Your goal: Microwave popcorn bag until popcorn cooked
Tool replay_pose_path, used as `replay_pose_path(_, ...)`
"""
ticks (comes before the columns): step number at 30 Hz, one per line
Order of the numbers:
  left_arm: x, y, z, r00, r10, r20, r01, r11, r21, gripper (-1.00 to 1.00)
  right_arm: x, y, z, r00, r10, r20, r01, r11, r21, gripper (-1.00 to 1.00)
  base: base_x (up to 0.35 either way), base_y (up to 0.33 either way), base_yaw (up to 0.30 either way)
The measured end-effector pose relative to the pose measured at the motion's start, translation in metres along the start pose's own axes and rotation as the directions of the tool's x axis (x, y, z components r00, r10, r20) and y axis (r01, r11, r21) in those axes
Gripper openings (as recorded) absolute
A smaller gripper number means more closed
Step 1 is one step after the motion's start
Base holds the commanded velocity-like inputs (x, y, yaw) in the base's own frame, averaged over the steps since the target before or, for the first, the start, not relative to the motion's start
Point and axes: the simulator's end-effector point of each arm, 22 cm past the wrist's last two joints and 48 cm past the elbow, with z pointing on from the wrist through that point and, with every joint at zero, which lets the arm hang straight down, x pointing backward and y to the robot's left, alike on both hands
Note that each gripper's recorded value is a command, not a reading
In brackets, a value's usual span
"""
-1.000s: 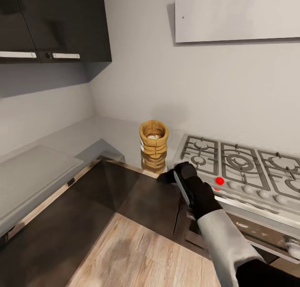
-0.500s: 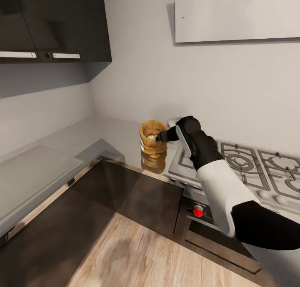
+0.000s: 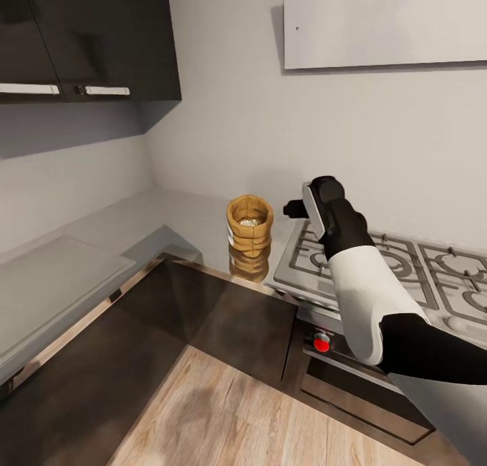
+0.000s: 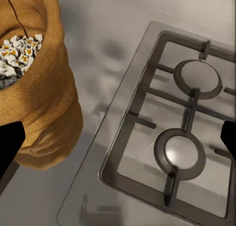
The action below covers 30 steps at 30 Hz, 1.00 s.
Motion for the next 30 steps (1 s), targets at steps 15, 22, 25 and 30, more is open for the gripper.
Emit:
replay_pose_path(15,-0.0009,-0.0002,0.0001,1.000,-0.001,0.002,0.001,1.000,0.000,1.00,0.0005,-0.0008,0.0003,1.000,0.007,-0.002,-0.007,1.000,-0.002,1.00,0.000,0.000,0.000)
replay_pose_path(22,-0.0001,-0.0015,0.0000,1.000,0.000,-0.002,0.000,1.000,0.007,1.00,-0.0002,-0.0003,-0.0005,1.000,0.007,0.000,-0.007,1.000,-0.004,1.00,0.078,0.023,0.000)
replay_pose_path(25,-0.0002,-0.0013,0.0000,1.000,0.001,-0.002,-0.001,1.000,0.008,1.00,-0.0007,-0.0007,-0.0009,1.000,0.005,0.002,-0.005,1.000,-0.001,1.00,0.206,0.091,0.000)
replay_pose_path(30,-0.0002,-0.0010,0.0000,1.000,0.001,-0.002,-0.001,1.000,0.008,1.00,-0.0009,-0.0009,-0.0009,1.000,0.005,0.002,-0.005,1.000,0.000,1.00,0.190,0.102,0.000)
